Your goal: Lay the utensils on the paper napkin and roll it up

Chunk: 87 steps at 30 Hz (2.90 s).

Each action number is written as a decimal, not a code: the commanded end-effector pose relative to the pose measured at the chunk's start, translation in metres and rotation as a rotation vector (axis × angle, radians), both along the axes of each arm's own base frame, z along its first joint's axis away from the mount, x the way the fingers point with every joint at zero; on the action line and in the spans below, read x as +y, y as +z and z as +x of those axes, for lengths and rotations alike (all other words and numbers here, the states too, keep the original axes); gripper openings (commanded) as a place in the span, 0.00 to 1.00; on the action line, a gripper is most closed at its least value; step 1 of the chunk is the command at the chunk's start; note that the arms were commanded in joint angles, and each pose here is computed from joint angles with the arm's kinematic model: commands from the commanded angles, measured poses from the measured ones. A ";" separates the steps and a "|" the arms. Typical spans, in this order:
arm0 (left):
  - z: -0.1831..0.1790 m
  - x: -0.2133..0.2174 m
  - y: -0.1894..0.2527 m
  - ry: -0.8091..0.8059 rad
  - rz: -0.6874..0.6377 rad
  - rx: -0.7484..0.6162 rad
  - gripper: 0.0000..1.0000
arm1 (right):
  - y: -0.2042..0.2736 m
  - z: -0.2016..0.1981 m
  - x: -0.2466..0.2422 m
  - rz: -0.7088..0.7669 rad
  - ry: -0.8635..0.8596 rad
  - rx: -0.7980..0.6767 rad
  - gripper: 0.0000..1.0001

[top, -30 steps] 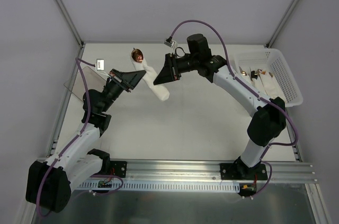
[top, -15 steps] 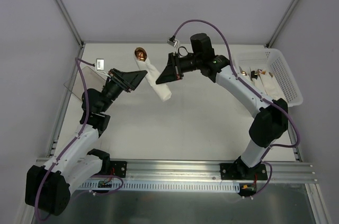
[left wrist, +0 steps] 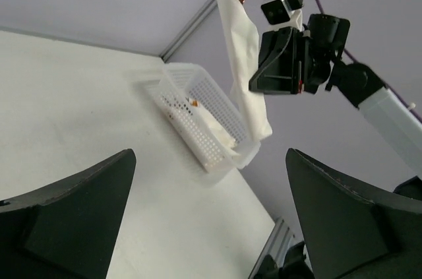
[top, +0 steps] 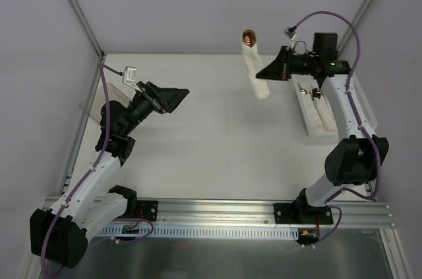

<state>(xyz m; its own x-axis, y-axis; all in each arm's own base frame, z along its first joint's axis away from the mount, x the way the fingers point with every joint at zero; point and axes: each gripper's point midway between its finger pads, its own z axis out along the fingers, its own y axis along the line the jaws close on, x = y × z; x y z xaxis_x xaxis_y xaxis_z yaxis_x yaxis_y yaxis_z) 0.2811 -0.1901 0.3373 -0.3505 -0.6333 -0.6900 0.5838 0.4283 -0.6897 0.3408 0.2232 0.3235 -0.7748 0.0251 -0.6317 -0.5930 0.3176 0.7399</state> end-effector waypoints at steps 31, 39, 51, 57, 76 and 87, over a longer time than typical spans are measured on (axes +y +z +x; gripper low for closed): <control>0.003 -0.062 -0.047 -0.167 0.292 0.092 0.99 | -0.166 0.010 -0.324 -0.421 -0.157 0.197 0.00; 0.004 -0.063 -0.052 -0.166 0.289 0.116 0.99 | -0.187 0.008 -0.318 -0.354 -0.157 0.301 0.00; 0.005 -0.061 -0.058 -0.154 0.298 0.129 0.99 | -0.206 0.002 -0.314 -0.297 -0.159 0.436 0.00; 0.005 -0.061 -0.060 -0.152 0.301 0.130 0.99 | -0.171 0.004 -0.309 -0.315 -0.189 0.350 0.00; 0.002 -0.057 -0.058 -0.141 0.306 0.114 0.99 | -0.134 0.011 -0.318 -0.390 -0.273 0.309 0.00; 0.010 -0.043 -0.065 -0.034 0.293 0.187 0.99 | -0.125 -0.022 -0.266 -0.272 -0.243 0.473 0.00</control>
